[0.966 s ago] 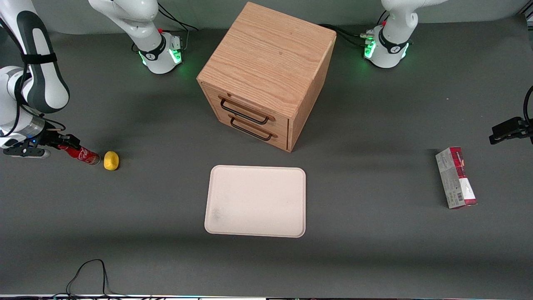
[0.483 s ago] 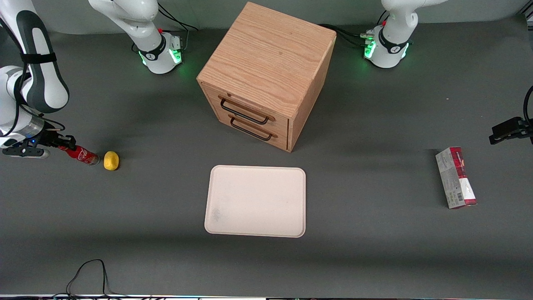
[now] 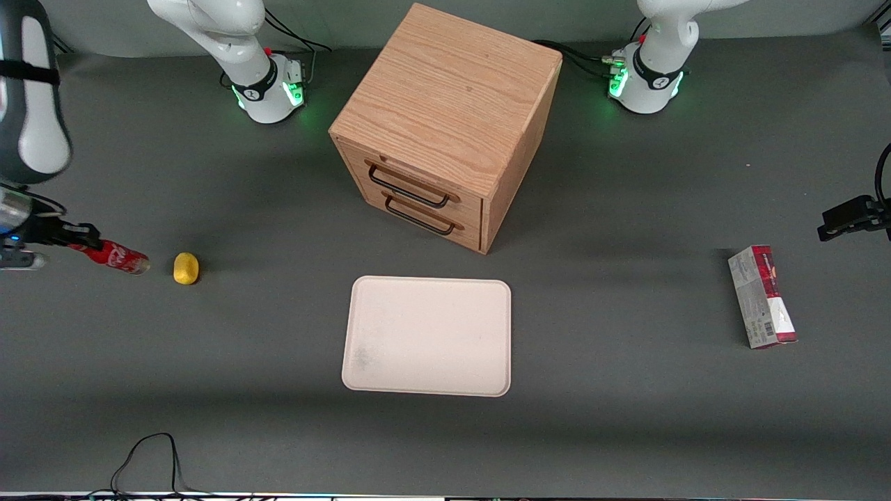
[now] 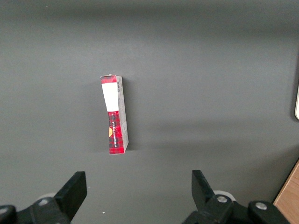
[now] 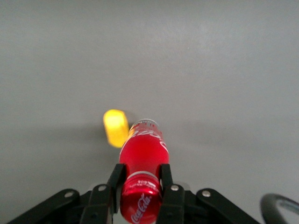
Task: Place coke bottle on tray
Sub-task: 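Lift the bottle and carry it toward the cream tray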
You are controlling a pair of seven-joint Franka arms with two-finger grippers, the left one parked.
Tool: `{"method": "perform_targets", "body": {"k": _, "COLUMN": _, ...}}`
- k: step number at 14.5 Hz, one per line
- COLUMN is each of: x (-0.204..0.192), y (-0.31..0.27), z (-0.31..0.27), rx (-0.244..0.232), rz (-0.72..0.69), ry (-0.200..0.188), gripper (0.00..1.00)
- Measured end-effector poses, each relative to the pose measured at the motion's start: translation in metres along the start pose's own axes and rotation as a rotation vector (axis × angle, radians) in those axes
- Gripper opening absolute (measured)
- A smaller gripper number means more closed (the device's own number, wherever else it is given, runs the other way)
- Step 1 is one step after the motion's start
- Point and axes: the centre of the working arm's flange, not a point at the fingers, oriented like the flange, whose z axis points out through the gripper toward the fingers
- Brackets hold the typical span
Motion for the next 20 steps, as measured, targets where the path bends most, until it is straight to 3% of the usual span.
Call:
{"method": "perform_targets", "body": {"k": 5, "x": 0.009, "y": -0.086, "z": -0.156, "rx": 0.016, "rz": 0.037, "ry": 0.005, "gripper": 0.36}}
{"method": "perform_targets", "body": {"k": 9, "x": 0.013, "y": -0.2, "z": -0.208, "rx": 0.044, "rz": 0.053, "ry": 0.056, "gripper": 0.36}}
{"method": "perform_targets", "body": {"k": 14, "x": 0.047, "y": -0.332, "z": -0.193, "rx": 0.1, "rz": 0.048, "ry": 0.108, "gripper": 0.36}}
{"method": "perform_targets", "body": {"k": 17, "x": 0.084, "y": -0.404, "z": -0.139, "rx": 0.077, "rz": 0.062, "ry": 0.119, "gripper": 0.36}}
{"method": "perform_targets", "body": {"k": 20, "x": 0.121, "y": -0.466, "z": -0.063, "rx": 0.089, "rz": 0.057, "ry": 0.113, "gripper": 0.36}}
